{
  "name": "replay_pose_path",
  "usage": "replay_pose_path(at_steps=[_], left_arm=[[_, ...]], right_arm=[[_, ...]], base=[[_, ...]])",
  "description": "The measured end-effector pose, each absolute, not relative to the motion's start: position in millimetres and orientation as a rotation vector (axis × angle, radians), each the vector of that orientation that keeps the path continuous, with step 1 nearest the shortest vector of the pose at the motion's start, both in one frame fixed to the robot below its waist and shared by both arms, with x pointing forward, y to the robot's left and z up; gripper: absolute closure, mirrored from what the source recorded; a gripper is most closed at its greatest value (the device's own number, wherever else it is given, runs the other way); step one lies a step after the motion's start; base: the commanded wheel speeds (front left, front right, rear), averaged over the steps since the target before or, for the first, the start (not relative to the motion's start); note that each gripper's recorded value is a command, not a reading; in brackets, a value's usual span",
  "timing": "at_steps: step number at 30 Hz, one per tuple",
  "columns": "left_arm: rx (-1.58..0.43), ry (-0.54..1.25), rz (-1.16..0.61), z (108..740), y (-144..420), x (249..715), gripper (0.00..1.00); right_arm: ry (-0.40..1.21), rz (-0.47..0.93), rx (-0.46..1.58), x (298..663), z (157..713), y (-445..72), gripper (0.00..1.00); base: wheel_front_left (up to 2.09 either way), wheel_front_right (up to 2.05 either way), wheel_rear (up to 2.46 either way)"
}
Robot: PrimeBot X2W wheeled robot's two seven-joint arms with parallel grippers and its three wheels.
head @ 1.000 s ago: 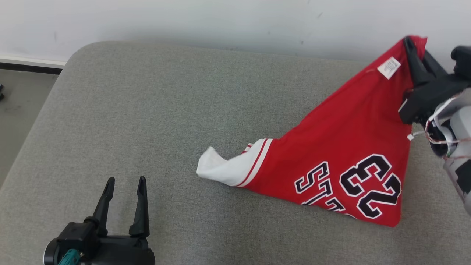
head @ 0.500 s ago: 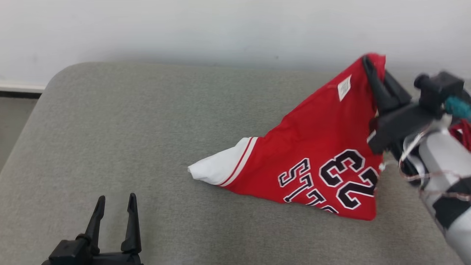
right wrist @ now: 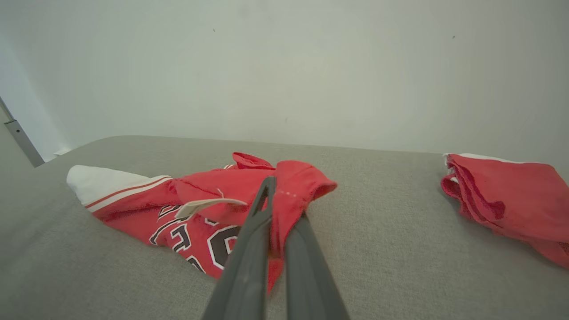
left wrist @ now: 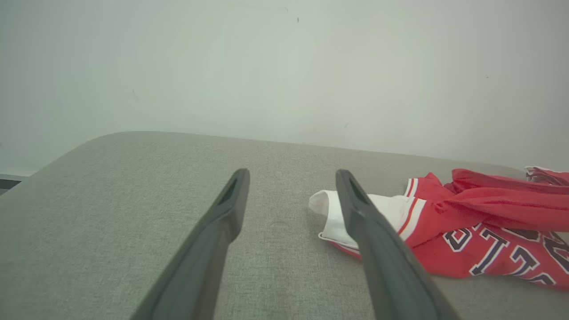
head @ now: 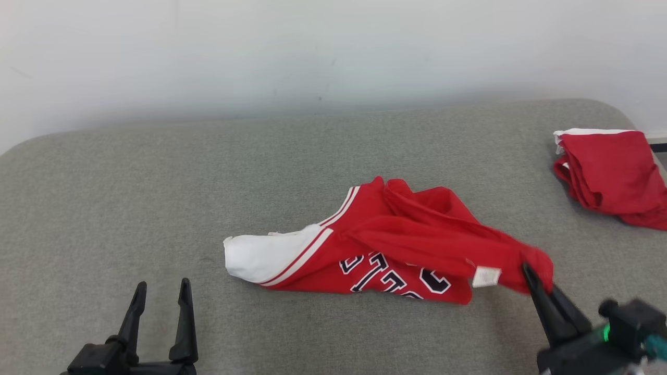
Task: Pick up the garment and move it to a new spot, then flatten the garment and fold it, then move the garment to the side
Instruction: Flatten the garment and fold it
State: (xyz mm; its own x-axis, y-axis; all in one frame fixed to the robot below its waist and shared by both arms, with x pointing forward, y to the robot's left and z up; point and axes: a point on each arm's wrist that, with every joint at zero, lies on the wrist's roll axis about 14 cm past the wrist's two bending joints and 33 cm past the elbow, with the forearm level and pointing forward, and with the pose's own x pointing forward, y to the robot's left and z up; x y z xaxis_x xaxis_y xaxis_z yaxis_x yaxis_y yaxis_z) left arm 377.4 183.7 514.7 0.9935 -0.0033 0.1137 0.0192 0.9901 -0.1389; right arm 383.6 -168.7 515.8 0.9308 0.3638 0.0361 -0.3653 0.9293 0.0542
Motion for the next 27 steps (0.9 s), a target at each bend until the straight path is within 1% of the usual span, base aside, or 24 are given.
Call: replay_pose_path(at_steps=[3,5,9,11,12,18,24,27], left_arm=[[-0.144,-0.115,-0.04,515.6,175.0,380.1,0.0],[-0.145,-0.118,-0.048,516.8,172.6,380.3,0.0],[-0.143,-0.117,-0.042,516.3,175.2,378.9,0.0],[-0.141,-0.114,-0.039,515.4,176.4,377.8,0.0],[-0.14,-0.112,-0.036,514.6,177.2,376.7,0.0],[-0.139,-0.111,-0.025,514.3,181.6,369.2,0.0],[-0.135,-0.126,-0.006,518.6,189.0,363.3,0.0],[-0.132,-0.129,0.008,519.3,193.8,360.7,0.0]], right_arm=[[0.034,0.321,0.074,358.3,494.2,-183.1,1.0],[0.064,0.285,0.101,346.1,483.3,-189.6,1.0],[0.14,0.256,0.121,328.3,459.1,-193.7,1.0],[0.154,0.235,0.129,327.2,453.7,-197.3,0.42],[0.147,0.226,0.136,328.3,455.0,-198.2,0.0],[0.047,0.189,0.13,341.9,481.9,-205.6,0.0],[-0.066,0.187,0.119,352.4,514.4,-201.3,0.0],[-0.098,0.185,0.126,355.1,522.6,-197.0,0.0]], base=[[0.0,0.0,0.0],[0.0,0.0,0.0],[0.0,0.0,0.0],[0.0,0.0,0.0],[0.0,0.0,0.0],[0.0,0.0,0.0],[0.0,0.0,0.0],[0.0,0.0,0.0]])
